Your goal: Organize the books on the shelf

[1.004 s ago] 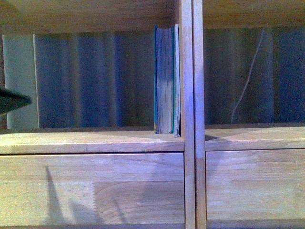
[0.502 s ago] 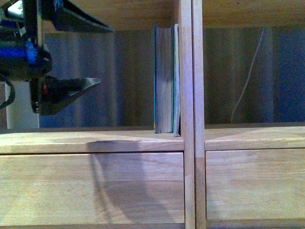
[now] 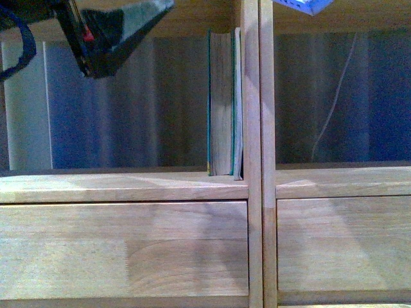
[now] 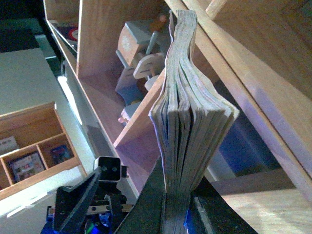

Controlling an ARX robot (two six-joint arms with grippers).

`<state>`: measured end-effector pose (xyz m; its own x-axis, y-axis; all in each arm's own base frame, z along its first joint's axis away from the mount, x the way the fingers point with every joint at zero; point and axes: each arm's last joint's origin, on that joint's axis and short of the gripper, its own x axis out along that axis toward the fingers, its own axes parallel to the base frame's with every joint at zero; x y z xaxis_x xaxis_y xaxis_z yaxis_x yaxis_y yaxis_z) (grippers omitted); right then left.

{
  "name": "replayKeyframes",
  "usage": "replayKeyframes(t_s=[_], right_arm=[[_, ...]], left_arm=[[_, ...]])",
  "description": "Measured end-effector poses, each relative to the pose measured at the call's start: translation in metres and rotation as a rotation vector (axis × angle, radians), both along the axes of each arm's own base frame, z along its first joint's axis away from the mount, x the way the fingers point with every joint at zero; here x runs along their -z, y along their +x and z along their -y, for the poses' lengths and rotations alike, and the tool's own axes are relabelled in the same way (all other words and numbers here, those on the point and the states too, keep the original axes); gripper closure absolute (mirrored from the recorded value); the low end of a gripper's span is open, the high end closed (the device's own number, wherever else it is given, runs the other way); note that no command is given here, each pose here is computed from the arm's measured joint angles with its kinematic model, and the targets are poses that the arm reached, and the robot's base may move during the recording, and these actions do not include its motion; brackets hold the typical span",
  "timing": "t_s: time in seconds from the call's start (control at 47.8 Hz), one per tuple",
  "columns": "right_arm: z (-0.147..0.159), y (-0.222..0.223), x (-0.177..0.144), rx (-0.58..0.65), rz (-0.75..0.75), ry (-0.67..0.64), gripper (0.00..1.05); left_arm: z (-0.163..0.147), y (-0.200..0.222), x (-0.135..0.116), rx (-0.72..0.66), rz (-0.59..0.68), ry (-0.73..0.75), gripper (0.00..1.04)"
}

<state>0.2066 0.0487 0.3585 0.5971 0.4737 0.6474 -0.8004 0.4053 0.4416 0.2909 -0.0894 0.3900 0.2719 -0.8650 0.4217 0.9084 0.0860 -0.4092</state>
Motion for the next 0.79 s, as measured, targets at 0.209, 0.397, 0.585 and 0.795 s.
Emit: replayKeyframes(t_s=[0.209,0.397,0.585,0.795], right_arm=[[-0.016,-0.009,-0.003,-0.155,0.020,0.018,0.97],[-0.036,-0.016,-0.001,-0.263,-0.003,-0.003,0.97],[-0.047,-0.019,0.001,-0.281,-0.009,-0.020,0.97],[-0.058,-0.013,0.008,-0.297,-0.048,-0.016,0.97]], left_arm=[[0.000,-0.009,-0.005,0.068,0.072,-0.046,0.07],[0.004,0.000,0.001,0.082,0.035,-0.062,0.07],[0.003,0.002,-0.006,0.080,0.043,-0.089,0.07],[-0.001,0.001,-0.007,0.080,0.063,-0.109,0.35]])
